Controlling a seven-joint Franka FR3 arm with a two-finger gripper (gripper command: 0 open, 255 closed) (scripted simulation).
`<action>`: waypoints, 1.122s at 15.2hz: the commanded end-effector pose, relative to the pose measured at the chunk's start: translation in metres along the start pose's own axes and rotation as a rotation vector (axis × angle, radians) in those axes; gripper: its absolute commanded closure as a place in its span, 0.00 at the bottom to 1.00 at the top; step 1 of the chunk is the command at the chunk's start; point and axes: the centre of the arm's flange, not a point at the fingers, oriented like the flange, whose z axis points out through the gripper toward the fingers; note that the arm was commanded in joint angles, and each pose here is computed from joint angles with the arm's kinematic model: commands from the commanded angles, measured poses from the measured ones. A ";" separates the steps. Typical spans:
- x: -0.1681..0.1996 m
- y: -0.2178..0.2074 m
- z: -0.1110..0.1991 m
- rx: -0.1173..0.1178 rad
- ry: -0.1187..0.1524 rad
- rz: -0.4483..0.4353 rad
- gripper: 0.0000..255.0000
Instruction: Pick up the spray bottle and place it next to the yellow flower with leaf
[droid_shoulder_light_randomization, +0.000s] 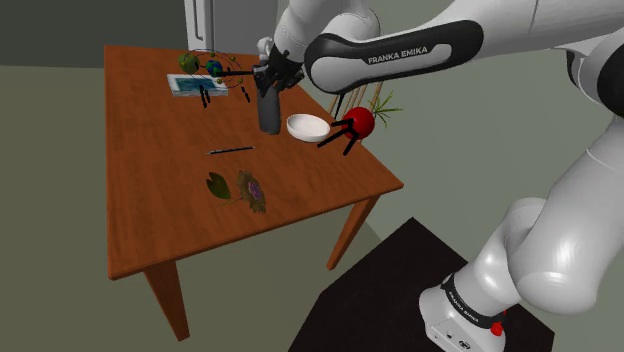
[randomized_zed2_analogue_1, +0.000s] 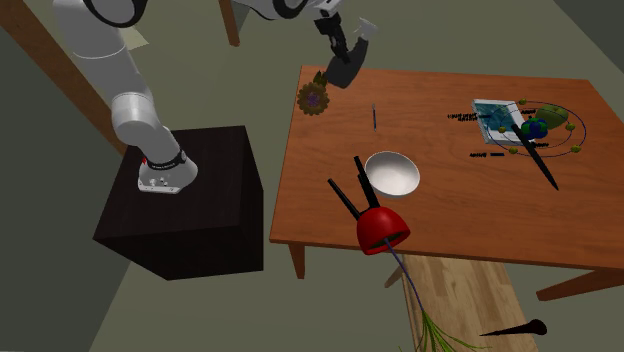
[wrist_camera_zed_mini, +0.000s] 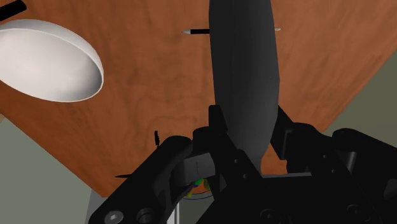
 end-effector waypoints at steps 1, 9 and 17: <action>-0.006 -0.001 0.009 0.001 0.001 0.000 1.00; -0.028 -0.001 0.045 0.001 0.001 0.000 1.00; -0.050 -0.001 0.081 0.001 0.001 0.000 1.00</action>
